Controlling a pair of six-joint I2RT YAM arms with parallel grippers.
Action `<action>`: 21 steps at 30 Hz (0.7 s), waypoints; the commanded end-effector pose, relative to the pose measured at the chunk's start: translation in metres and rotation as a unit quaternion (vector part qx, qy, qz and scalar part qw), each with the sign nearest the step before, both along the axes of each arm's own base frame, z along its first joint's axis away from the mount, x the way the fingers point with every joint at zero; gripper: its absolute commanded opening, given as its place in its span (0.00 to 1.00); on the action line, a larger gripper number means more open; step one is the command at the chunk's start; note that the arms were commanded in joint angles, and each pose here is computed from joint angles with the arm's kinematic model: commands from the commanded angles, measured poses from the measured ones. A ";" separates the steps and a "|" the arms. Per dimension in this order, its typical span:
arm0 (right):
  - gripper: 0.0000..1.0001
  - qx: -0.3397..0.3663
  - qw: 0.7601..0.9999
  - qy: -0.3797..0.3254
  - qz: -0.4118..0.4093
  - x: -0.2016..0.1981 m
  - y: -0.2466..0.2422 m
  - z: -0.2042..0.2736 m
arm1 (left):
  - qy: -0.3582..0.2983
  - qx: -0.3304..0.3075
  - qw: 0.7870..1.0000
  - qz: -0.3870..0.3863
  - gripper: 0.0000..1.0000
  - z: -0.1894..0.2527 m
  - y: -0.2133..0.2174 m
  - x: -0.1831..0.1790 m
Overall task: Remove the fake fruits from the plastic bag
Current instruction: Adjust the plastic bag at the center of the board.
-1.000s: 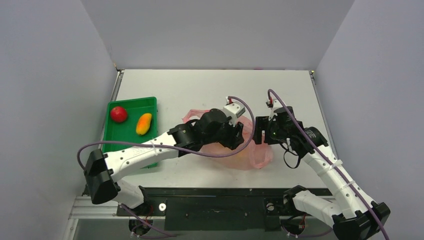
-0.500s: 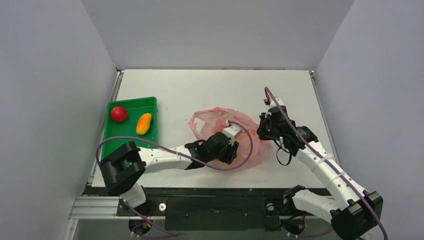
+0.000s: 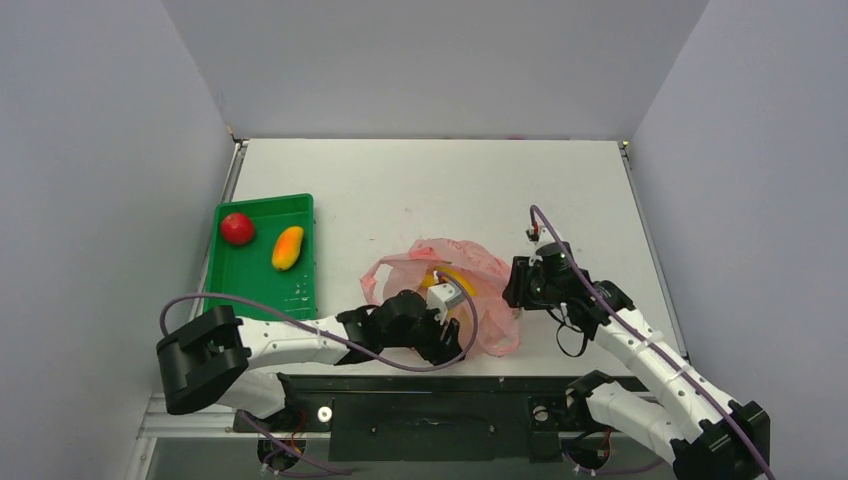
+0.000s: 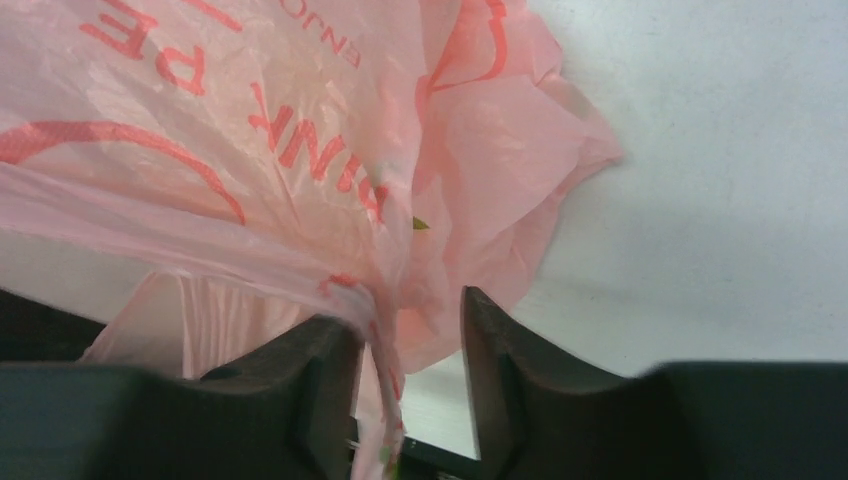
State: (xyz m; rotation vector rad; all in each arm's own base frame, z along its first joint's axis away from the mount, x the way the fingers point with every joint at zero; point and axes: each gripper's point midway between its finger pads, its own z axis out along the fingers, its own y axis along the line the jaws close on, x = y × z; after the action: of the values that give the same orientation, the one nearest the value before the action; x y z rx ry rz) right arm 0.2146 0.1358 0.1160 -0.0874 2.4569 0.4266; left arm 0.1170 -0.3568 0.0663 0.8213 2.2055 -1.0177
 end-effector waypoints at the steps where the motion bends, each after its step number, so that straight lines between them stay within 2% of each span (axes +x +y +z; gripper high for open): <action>1: 0.49 0.030 0.999 -0.024 -0.002 -0.005 0.005 0.020 | -0.050 -0.110 0.987 -0.107 0.50 0.108 -0.031 -0.014; 2: 0.55 0.038 0.999 -0.016 -0.020 -0.008 0.004 0.021 | -0.051 -0.120 0.984 -0.120 0.51 0.121 -0.031 -0.018; 3: 0.67 0.047 0.998 -0.010 -0.029 -0.010 0.005 0.022 | -0.050 -0.119 0.985 -0.115 0.52 0.133 -0.030 -0.014; 5: 0.78 0.078 0.996 0.021 -0.045 -0.018 0.015 0.018 | -0.040 -0.128 0.986 -0.099 0.52 0.149 -0.026 -0.005; 9: 0.83 0.123 0.986 0.054 -0.100 -0.026 0.033 0.012 | 0.007 -0.160 0.985 -0.063 0.53 0.162 -0.016 0.009; 13: 0.84 0.177 0.972 0.042 -0.146 -0.020 0.043 0.014 | 0.045 -0.174 0.975 -0.133 0.54 0.162 -0.012 -0.014; 16: 0.82 0.198 0.966 0.037 -0.165 -0.015 0.045 0.012 | 0.040 -0.153 0.979 -0.131 0.55 0.155 -0.004 -0.016; 18: 0.76 0.193 0.967 0.038 -0.164 -0.018 0.042 0.001 | 0.038 -0.132 0.980 -0.143 0.56 0.150 0.003 -0.020; 20: 0.55 0.162 0.971 0.027 -0.173 -0.019 0.029 -0.007 | 0.036 -0.096 0.984 -0.147 0.56 0.142 0.013 -0.021; 21: 0.31 0.146 0.972 0.016 -0.182 -0.019 0.020 -0.008 | 0.021 -0.074 0.990 -0.116 0.57 0.138 0.018 -0.010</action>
State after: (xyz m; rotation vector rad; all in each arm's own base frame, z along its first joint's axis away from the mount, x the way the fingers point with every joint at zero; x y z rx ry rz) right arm 0.1830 0.1705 0.1031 0.4261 2.4436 0.6907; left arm 0.1070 -0.3578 0.2035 0.9452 2.0371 -1.4271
